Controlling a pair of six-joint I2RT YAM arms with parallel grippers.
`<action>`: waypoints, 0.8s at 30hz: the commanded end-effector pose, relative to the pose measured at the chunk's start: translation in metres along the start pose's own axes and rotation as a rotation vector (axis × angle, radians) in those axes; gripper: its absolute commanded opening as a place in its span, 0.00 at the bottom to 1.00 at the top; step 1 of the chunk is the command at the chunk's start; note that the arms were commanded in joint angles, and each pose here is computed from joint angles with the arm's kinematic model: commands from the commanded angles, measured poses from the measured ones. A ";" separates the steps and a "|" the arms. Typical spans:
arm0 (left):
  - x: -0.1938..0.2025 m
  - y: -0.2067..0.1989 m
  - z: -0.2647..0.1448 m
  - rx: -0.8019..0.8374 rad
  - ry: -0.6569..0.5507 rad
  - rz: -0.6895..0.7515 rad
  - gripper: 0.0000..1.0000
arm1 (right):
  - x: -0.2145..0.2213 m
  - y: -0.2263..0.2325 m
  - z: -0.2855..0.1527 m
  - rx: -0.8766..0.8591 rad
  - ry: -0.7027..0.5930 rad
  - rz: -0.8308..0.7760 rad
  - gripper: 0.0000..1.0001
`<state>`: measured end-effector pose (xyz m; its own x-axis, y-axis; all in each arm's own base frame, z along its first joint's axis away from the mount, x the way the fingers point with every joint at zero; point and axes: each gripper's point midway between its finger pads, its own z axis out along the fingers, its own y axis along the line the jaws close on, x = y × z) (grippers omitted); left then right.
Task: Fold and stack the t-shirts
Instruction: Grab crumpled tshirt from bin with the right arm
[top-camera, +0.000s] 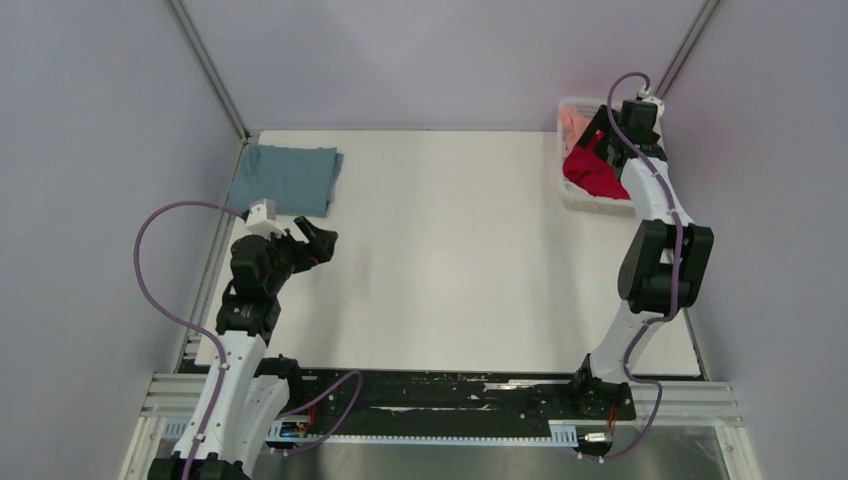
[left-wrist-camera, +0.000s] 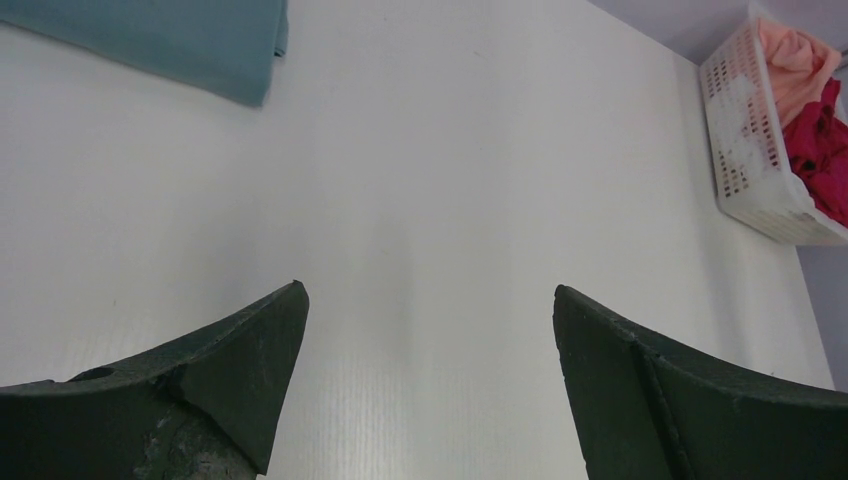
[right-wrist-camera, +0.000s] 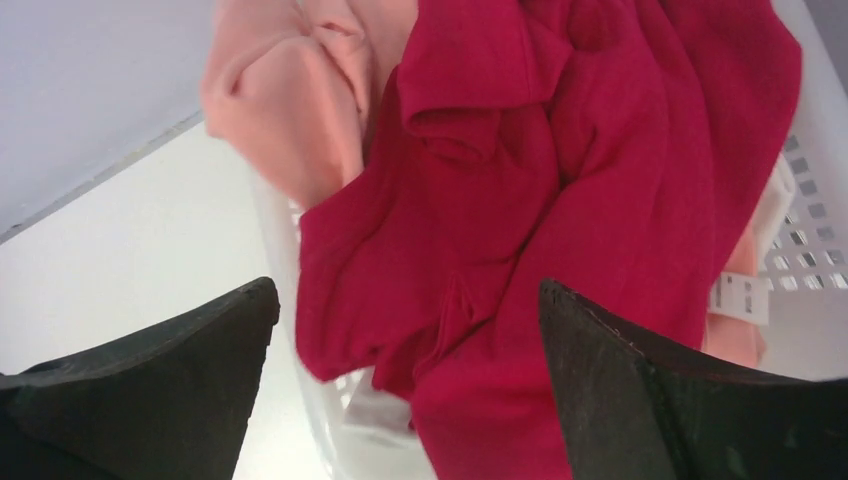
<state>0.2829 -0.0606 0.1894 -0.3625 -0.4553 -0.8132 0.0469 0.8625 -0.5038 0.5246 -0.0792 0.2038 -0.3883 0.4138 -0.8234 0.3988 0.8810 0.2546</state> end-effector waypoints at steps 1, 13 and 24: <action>-0.017 0.000 -0.003 -0.025 -0.062 0.019 1.00 | -0.009 -0.010 0.023 0.047 0.048 -0.020 1.00; -0.009 0.014 0.003 -0.078 -0.037 0.031 1.00 | -0.013 -0.042 0.083 0.153 0.063 -0.050 1.00; -0.003 0.018 0.011 -0.088 -0.008 0.033 1.00 | -0.026 -0.032 0.132 0.117 -0.011 -0.002 0.95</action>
<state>0.2881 -0.0488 0.1709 -0.3875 -0.4433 -0.8083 -0.0323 0.8828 -0.4687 0.6101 -0.1457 0.1360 -0.4539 0.4085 -0.7919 0.5056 0.8499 0.1486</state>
